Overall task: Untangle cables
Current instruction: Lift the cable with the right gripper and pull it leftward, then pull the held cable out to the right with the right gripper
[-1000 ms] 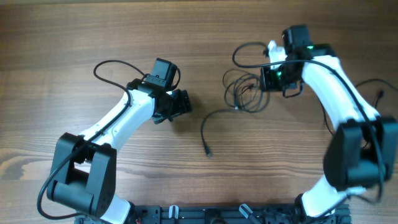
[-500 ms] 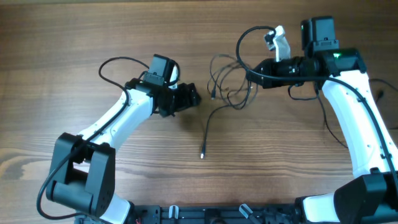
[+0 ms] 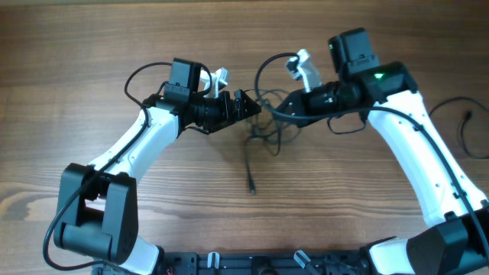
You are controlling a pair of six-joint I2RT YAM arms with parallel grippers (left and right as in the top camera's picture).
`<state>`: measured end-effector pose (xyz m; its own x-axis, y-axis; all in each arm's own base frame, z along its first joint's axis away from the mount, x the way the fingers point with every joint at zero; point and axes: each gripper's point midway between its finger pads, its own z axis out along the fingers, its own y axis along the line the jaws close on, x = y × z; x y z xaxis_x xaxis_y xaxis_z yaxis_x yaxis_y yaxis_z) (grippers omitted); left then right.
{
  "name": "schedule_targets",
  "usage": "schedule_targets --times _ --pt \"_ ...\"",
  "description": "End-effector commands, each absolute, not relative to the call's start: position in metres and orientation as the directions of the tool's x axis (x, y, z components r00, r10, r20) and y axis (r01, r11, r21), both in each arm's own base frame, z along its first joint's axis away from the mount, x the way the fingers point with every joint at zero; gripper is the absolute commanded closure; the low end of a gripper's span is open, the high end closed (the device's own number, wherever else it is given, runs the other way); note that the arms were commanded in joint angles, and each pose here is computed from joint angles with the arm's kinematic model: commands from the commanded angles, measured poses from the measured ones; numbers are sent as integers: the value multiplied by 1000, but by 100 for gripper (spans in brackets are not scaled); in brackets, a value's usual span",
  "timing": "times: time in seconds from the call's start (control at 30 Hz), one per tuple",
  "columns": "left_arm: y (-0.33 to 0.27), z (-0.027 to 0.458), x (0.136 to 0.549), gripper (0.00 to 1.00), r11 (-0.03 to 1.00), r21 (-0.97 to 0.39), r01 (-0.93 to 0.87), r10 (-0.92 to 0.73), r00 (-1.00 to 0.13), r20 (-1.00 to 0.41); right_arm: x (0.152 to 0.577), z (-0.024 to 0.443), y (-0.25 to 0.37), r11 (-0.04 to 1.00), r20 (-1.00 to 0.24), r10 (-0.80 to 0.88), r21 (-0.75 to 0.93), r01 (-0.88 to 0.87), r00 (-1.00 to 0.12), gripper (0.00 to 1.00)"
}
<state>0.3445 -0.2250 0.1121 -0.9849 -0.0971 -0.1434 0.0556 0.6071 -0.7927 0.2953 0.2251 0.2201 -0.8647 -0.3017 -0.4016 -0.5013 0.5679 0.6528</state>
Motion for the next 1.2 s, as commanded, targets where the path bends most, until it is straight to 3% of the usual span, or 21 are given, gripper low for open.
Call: schedule_targets --times 0.0,0.13,0.27,0.4,0.53,0.7,0.93,1.17 --pt "-228 113 345 8 604 -793 83 -77 -984 -162 278 253 248 408 -475 -323 711 -573 -819 96" --pt "-211 96 352 17 701 -712 36 -127 -977 -174 271 273 254 316 -525 -312 728 -608 -792 96" --pt "-180 71 355 47 828 -558 -57 -189 -965 -182 273 293 251 300 -608 -287 677 -673 -740 96" --pt "-137 48 345 65 925 -345 -162 -233 -956 -176 290 307 233 406 -658 -214 612 -678 -722 96" --pt "-103 39 333 70 950 -205 -236 -269 -951 -151 311 326 201 543 -714 -110 540 -644 -691 96" --pt "-78 37 331 73 934 -184 -307 -332 -935 -125 323 343 165 640 -738 -2 518 -568 -675 96" --pt "-45 36 330 78 900 -169 -401 -420 -902 -99 354 307 75 911 -669 198 396 -118 -716 96" --pt "-30 35 328 92 871 -189 -454 -473 -879 -68 349 277 39 961 -611 224 269 66 -759 96"
